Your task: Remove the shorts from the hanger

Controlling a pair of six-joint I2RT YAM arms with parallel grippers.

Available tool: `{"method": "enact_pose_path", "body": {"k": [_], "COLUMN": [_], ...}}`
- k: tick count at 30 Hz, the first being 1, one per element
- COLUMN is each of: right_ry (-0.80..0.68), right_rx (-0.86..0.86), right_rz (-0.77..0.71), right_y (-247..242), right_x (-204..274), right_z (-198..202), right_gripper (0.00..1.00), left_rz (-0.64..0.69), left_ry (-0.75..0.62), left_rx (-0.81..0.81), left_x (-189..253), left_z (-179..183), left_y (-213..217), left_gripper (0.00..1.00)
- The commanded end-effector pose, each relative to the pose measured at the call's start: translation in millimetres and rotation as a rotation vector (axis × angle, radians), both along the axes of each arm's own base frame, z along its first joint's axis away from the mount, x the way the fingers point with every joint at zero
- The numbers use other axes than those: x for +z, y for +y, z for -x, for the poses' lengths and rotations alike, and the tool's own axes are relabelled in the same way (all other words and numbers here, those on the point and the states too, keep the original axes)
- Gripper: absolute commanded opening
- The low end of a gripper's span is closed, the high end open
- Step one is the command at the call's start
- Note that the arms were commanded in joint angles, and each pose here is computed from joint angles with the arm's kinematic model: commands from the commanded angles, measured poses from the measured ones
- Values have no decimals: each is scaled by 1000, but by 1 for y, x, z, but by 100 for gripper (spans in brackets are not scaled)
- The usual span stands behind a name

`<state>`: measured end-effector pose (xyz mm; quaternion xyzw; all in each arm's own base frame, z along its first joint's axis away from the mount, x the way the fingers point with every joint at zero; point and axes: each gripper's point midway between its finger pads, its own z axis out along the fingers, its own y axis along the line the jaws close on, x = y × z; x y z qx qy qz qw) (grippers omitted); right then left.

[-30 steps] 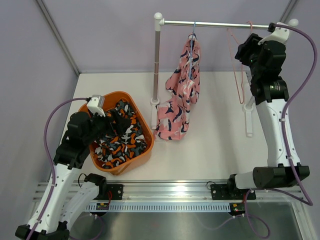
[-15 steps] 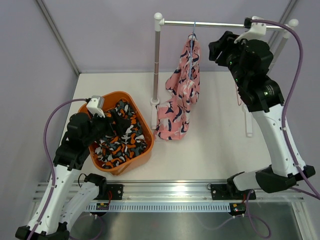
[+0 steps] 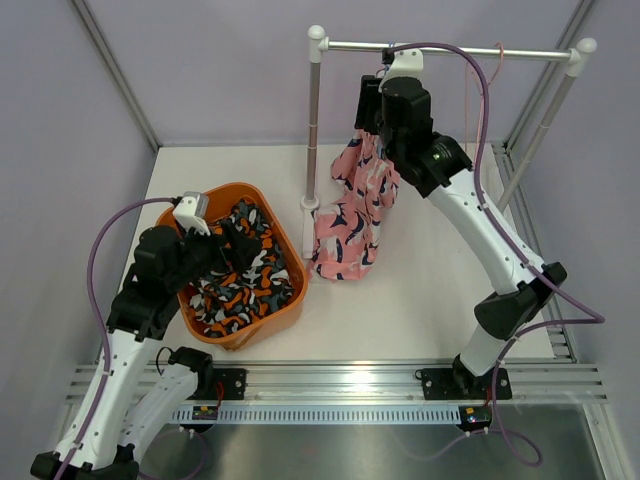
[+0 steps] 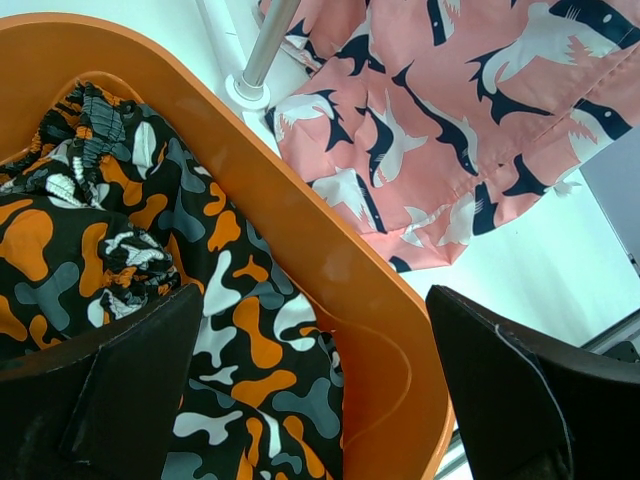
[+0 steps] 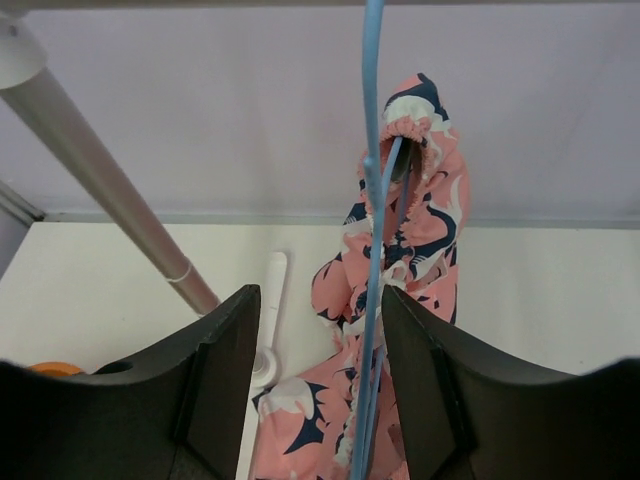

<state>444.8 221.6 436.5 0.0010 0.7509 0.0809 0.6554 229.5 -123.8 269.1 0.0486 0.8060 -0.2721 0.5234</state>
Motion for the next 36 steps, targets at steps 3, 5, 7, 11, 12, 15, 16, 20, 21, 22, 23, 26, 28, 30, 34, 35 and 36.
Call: {"method": "enact_pose_path", "body": {"k": [3,5,7,11,12,15,16,20,21,22,23,26,28,30,34,35,36], "right_ry": [-144,-157,-157,-162,-160,-168,-169,-170,-165,-166,-165,-153,-148,-147,-146,-144,-142], "right_rx": [-122,-133,-135,-160,-164,-163,-170,-177,-179,-180,-183,-195,-202,-205,-225,-228,-233], "right_rz": [-29,-23,-8,17,24,21,19,19,24,22,23,33,38,70,80,81,81], "right_y": [-17,-17,-16,-16,-16,-14,-15,-15,-15,-14,-15,-15,-15,-15,-19,-19,-21], "right_x": [44,45,39,37,35,36,36,36,33,34,33,27,23,21,18,17,16], "right_z": [-13,-17,-22,-30,-31,-32,-33,-35,-36,-36,-36,-39,-41,-43,-49,-50,-51], "right_gripper": [57,56,55,52,51,48,47,45,45,44,43,42,42,41,39,38,36], "left_rz": [-1,-4,-4,-5,-5,-6,-6,-6,-6,-6,-6,-7,-9,-10,-10,-11,-11], "left_ry": [-53,-53,-54,-51,-51,-52,-52,-47,-49,-50,-49,-49,-45,-44,-44,-43,-43], "left_rx": [-5,-8,-6,-5,-6,-8,-8,-10,-8,-7,-7,-5,-6,-4,-4,-4,-4], "left_x": [7,6,7,6,6,6,6,5,5,5,5,5,4,3,3,3,3], "left_z": [-3,-3,-4,-3,-3,-3,-3,-3,-3,-3,-3,-4,-4,-4,-5,-4,-4], "left_y": [-1,-1,-1,0,-1,-1,-1,-1,-1,-1,-1,-1,0,0,0,0,0], "left_gripper": [99,99,99,99,99,99,99,99,99,99,99,99,99,99,99,99,99]}}
